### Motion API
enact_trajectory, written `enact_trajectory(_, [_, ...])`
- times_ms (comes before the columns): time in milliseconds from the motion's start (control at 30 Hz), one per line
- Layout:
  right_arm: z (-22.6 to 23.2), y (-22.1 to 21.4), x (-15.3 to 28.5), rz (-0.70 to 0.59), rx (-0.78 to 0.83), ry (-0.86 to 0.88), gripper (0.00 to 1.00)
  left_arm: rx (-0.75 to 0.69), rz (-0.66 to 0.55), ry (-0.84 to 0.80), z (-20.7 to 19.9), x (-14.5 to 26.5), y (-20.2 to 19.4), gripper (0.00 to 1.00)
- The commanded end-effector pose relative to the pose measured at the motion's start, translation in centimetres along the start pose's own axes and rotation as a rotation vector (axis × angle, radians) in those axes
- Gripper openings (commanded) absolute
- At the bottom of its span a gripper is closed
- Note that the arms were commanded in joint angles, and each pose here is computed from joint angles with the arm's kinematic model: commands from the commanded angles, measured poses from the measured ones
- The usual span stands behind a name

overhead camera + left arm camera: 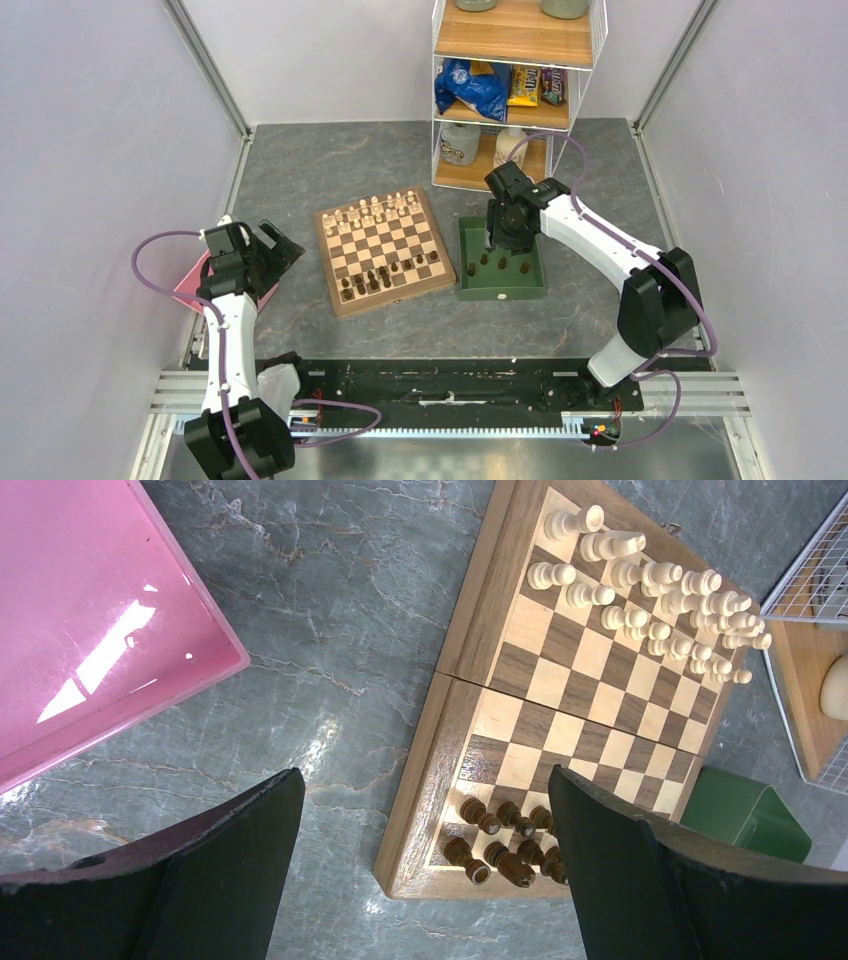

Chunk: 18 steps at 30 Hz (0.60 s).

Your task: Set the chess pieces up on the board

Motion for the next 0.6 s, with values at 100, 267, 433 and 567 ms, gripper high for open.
enact_trajectory(100, [-0.6, 0.3, -0.6, 0.024, -0.04, 0.038, 0.56, -0.021, -0.016, -0.019, -0.2, 0.1, 0.6, 0.99])
enact_trajectory(267, [0.8, 0.2, -1.2, 0.08, -0.031, 0.111, 0.55, -0.021, -0.017, -0.021, -0.2, 0.1, 0.6, 0.99])
enact_trajectory(433, [2.7, -0.2, -2.2, 0.124, 0.022, 0.13, 0.55, -0.021, -0.017, -0.02, -0.2, 0.1, 0.6, 0.99])
enact_trajectory(567, [3.8, -0.7, -2.9, 0.13, 0.048, 0.11, 0.53, -0.022, -0.016, -0.02, -0.2, 0.1, 0.6, 0.99])
Point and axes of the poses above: each gripper's point midway between its finger pads, its own x axis back along the fingers, its own z axis along the line the jaws close on, y = z × x, the point moved 7 cm from there along x, back along the fingers, and after that the axes turned 13 degrees about -x, right-handed, at the moved point
